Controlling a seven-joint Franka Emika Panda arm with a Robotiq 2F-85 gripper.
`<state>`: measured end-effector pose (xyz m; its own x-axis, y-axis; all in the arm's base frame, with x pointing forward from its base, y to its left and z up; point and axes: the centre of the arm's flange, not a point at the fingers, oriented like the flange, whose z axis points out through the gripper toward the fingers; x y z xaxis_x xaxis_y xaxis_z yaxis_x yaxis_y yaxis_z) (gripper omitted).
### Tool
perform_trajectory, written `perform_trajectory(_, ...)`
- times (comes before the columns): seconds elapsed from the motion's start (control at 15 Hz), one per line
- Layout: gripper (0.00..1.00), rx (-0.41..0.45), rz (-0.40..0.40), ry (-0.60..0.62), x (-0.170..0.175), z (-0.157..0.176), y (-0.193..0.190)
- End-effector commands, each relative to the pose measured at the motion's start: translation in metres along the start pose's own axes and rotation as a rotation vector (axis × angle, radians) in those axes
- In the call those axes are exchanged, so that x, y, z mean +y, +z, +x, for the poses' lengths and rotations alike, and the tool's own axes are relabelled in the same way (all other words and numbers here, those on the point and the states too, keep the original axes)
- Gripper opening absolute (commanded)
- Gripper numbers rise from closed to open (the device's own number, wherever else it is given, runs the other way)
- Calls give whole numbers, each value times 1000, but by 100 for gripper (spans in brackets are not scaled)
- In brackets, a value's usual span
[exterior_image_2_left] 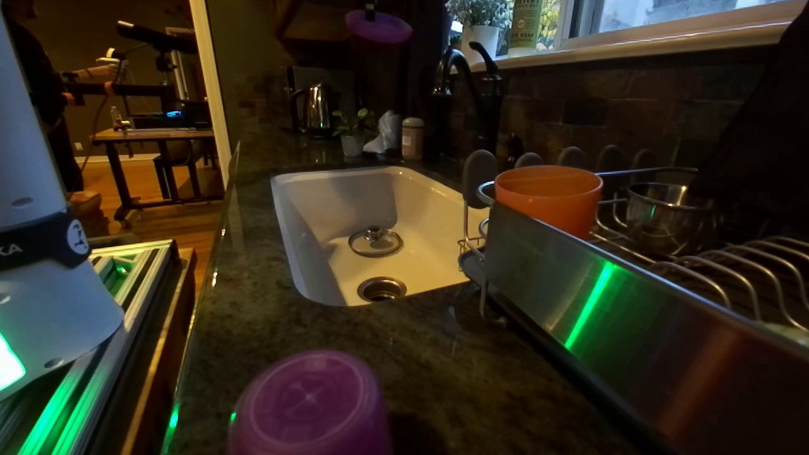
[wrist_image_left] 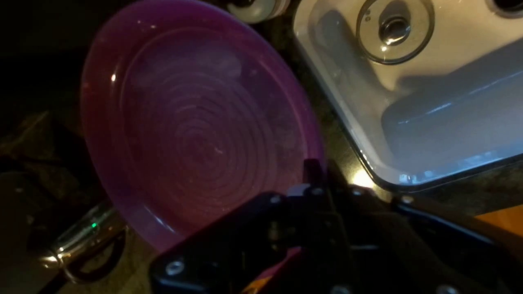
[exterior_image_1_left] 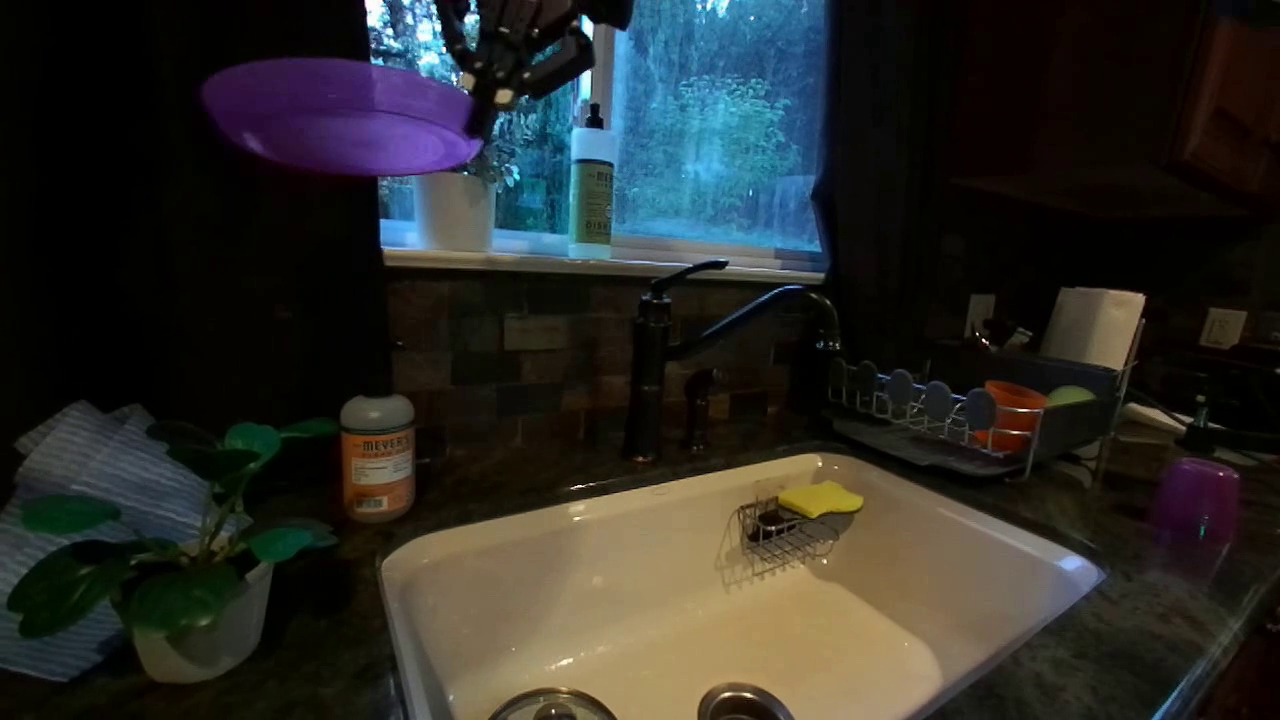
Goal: Move the purple plate to the left
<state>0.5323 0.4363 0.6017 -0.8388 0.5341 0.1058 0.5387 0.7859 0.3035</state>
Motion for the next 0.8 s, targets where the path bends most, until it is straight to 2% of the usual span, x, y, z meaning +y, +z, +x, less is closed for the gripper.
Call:
perform_trajectory(0.0, 1, 98, 28, -173, 56, 34, 32)
perform_trajectory(0.2, 1, 175, 34, -307, 79, 73, 71)
perform_trajectory(0.27, 1, 188, 50, -356, 78, 77, 71)
perform_trajectory(0.33, 1, 150, 28, -269, 43, 77, 73)
perform_trajectory(0.4, 4, 161, 33, -280, 45, 82, 80)
perform_trajectory(0.6, 4, 157, 32, -273, 45, 77, 79)
perform_trajectory(0.67, 1, 155, 29, -270, 44, 75, 77)
perform_trajectory(0.73, 1, 159, 48, -314, 58, 85, 87)
